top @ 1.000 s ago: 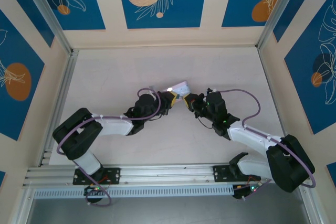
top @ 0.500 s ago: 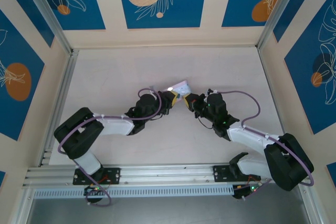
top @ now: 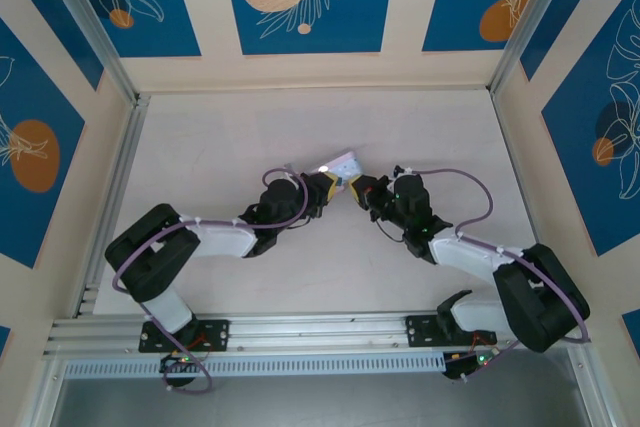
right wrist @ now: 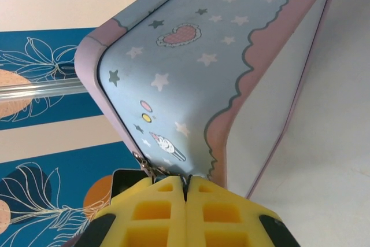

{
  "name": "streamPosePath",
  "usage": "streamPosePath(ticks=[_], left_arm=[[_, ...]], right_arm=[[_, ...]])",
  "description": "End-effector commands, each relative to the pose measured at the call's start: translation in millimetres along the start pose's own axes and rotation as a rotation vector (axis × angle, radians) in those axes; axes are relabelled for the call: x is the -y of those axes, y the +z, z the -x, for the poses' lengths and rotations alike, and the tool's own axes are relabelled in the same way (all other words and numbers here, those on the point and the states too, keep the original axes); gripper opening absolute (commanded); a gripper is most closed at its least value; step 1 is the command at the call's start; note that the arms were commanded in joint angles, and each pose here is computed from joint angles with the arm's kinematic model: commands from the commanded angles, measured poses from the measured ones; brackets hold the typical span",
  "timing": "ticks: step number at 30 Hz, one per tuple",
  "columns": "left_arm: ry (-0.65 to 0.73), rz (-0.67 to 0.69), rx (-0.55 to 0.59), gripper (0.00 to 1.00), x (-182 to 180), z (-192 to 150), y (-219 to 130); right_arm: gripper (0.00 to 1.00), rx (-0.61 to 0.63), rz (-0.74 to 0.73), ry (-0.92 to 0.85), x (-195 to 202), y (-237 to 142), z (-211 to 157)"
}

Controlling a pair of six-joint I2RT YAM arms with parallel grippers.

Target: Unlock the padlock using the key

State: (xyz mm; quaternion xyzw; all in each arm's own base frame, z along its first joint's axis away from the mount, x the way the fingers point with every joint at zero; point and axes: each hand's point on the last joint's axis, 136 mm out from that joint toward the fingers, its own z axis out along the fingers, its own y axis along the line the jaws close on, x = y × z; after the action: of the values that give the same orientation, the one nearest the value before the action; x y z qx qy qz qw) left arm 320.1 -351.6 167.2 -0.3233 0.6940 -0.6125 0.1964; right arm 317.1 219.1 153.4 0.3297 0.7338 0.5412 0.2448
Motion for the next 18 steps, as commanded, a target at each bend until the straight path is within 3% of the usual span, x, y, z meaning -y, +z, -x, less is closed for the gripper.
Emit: streamPosePath(ticks=[1, 12, 18], left_arm=[[0.000, -0.176, -0.121, 0.00, 55, -38, 2], [-0.002, -0.173, -0.117, 0.00, 53, -38, 3], [-0.004, -0.171, -0.132, 0.00, 51, -42, 9]], right_arm=[[0.00, -0.088, 0.021, -0.031, -6, 10, -15], [0.00, -0.134, 0.032, -0.029, -8, 15, -24], [0.00, -0.196, 0.059, -0.059, -24, 24, -48]])
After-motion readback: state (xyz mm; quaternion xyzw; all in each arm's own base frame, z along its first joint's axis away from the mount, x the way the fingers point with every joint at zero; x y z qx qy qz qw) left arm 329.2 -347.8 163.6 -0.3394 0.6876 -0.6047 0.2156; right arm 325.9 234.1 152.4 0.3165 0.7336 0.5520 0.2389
